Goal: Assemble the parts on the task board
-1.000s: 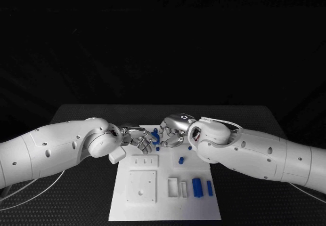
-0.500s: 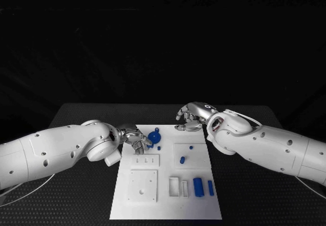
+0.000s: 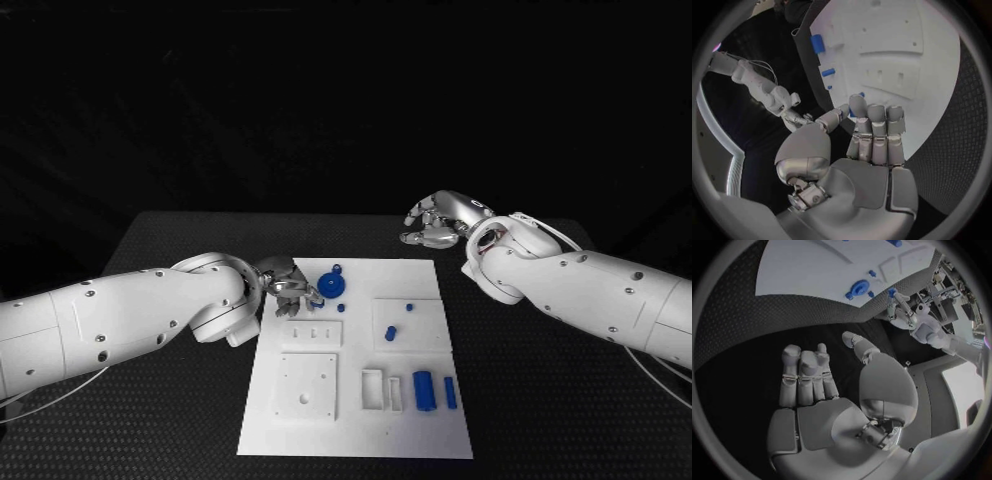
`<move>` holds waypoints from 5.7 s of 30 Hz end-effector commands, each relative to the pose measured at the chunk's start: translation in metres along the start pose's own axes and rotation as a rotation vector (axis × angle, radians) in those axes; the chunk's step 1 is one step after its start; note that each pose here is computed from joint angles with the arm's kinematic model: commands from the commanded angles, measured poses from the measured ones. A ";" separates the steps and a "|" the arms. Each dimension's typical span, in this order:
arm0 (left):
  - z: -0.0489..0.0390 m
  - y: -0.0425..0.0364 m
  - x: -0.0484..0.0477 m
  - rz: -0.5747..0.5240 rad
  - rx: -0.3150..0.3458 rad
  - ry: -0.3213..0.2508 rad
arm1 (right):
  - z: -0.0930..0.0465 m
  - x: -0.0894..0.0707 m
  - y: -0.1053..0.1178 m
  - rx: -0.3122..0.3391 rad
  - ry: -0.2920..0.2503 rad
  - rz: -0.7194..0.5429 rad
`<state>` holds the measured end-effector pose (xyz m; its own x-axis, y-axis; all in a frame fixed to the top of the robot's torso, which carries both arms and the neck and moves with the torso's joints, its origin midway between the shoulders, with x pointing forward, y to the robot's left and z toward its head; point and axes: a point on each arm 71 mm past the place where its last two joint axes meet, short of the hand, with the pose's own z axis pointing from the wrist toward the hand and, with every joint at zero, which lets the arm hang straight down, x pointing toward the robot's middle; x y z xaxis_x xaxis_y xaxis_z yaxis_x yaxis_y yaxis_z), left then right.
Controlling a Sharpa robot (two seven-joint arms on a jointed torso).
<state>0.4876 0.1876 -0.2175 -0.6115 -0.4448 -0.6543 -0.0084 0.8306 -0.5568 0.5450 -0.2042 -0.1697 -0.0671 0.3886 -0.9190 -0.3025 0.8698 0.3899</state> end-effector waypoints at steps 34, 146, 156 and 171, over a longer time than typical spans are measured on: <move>0.0047 0.0100 0.0218 0.186 -0.102 -0.016 | 0.027 -0.017 -0.032 0.151 -0.030 0.383; 0.0023 0.0163 0.0447 0.181 -0.116 0.072 | 0.035 -0.008 -0.042 0.193 0.035 0.616; 0.0036 0.0180 0.0402 0.181 -0.118 0.034 | 0.035 -0.008 -0.042 0.192 0.036 0.616; 0.0055 0.0118 0.0414 0.188 -0.103 0.035 | 0.035 -0.007 -0.042 0.195 0.041 0.617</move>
<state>0.4662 0.1791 -0.2549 -0.6389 -0.2744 -0.7187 0.0213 0.9276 -0.3731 0.5918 -0.2347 -0.1770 -0.1942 0.8290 -0.5245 -0.0123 0.5326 0.8463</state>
